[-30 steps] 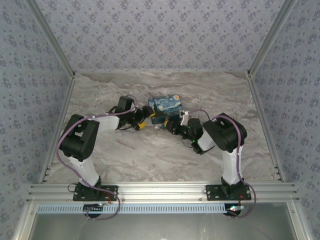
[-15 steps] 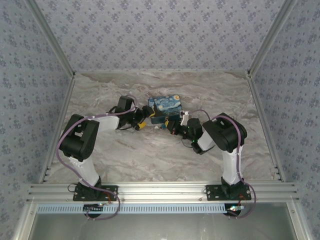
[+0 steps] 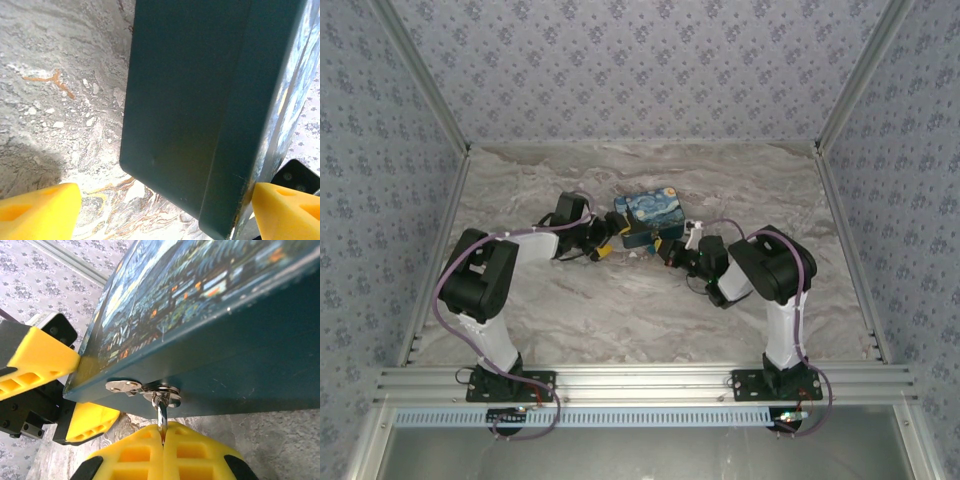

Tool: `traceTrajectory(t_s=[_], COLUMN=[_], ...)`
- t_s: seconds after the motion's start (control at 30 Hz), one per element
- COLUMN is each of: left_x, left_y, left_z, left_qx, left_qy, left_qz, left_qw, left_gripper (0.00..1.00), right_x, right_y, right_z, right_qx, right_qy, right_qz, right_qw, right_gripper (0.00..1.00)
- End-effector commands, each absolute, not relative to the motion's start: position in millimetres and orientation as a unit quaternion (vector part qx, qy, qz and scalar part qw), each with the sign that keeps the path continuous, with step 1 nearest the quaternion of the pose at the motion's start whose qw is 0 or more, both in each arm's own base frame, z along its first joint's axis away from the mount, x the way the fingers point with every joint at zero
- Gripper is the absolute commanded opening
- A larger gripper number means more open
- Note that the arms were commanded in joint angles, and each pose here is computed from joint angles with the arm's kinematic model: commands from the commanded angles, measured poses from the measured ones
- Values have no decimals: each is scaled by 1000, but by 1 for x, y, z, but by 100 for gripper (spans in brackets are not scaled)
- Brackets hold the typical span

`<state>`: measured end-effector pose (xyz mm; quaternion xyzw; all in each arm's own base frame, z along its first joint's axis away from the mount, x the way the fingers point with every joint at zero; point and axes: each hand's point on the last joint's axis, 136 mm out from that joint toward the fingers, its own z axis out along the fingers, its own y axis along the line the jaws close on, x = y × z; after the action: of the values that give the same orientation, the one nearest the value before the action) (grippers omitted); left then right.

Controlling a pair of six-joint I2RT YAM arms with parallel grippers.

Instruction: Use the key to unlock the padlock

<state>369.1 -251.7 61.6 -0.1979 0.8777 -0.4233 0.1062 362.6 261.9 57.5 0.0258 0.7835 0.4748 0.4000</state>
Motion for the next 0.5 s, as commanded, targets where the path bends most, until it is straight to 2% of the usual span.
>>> traceTrajectory(t_s=[0.0, 0.27, 0.47], left_x=[356, 356, 362], left_y=[-246, -245, -245], left_z=[48, 46, 58], left_qx=[-203, -205, -195], left_qy=[888, 888, 883], left_qz=[-403, -402, -413], left_qw=[92, 91, 105], left_gripper=[88, 88, 88], right_x=[372, 376, 362], right_y=[251, 239, 227], right_z=[75, 88, 84], right_qx=[43, 51, 45], right_qy=[769, 762, 780], right_qz=[474, 469, 442], right_qw=[427, 443, 441], right_gripper=[2, 2, 2])
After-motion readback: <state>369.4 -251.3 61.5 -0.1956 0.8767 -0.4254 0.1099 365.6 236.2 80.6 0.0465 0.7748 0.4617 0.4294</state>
